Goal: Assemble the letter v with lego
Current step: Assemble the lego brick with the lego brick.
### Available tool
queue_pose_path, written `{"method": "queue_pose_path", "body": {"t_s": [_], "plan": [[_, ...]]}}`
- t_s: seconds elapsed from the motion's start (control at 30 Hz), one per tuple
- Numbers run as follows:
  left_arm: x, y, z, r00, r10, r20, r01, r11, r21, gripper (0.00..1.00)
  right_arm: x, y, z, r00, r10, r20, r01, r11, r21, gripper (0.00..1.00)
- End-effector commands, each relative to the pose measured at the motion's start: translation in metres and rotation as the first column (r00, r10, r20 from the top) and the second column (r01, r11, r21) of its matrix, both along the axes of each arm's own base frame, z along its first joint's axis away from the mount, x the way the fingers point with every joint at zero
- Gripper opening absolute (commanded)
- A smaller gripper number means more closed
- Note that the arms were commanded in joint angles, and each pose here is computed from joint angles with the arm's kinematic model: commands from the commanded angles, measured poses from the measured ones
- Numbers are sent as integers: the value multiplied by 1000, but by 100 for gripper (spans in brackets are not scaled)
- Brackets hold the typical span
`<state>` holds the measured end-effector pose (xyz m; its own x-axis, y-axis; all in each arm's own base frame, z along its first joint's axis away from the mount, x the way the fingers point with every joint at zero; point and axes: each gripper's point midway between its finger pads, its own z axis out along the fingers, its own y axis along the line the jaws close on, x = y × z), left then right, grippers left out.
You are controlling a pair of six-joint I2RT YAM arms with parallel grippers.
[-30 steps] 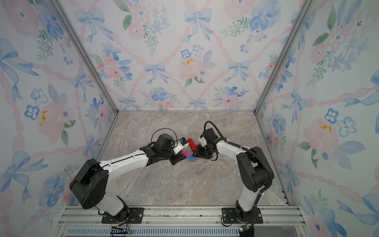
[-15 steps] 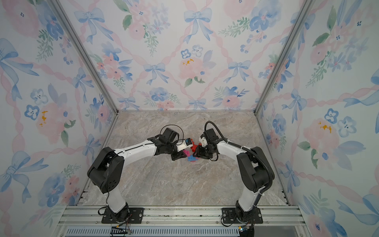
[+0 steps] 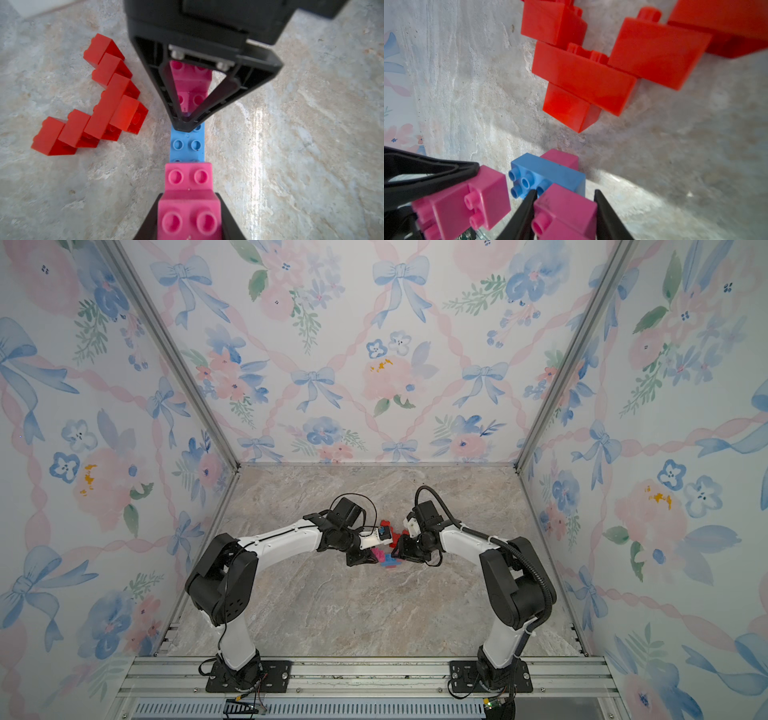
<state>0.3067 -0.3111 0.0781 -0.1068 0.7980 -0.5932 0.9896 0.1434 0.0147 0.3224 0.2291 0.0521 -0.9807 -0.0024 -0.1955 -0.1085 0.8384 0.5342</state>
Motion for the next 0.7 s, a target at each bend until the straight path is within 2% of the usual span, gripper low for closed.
{"method": "queue_pose_path", "body": {"t_s": [0.0, 0.67], "plan": [[-4, -3, 3, 999, -35, -26, 34, 999, -16, 0, -2, -3, 4, 1000, -3, 1, 3, 1000, 14, 45], [-3, 1, -15, 998, -30, -51, 33, 998, 55, 0, -3, -3, -2, 1000, 0, -11, 1, 1000, 12, 44]]}}
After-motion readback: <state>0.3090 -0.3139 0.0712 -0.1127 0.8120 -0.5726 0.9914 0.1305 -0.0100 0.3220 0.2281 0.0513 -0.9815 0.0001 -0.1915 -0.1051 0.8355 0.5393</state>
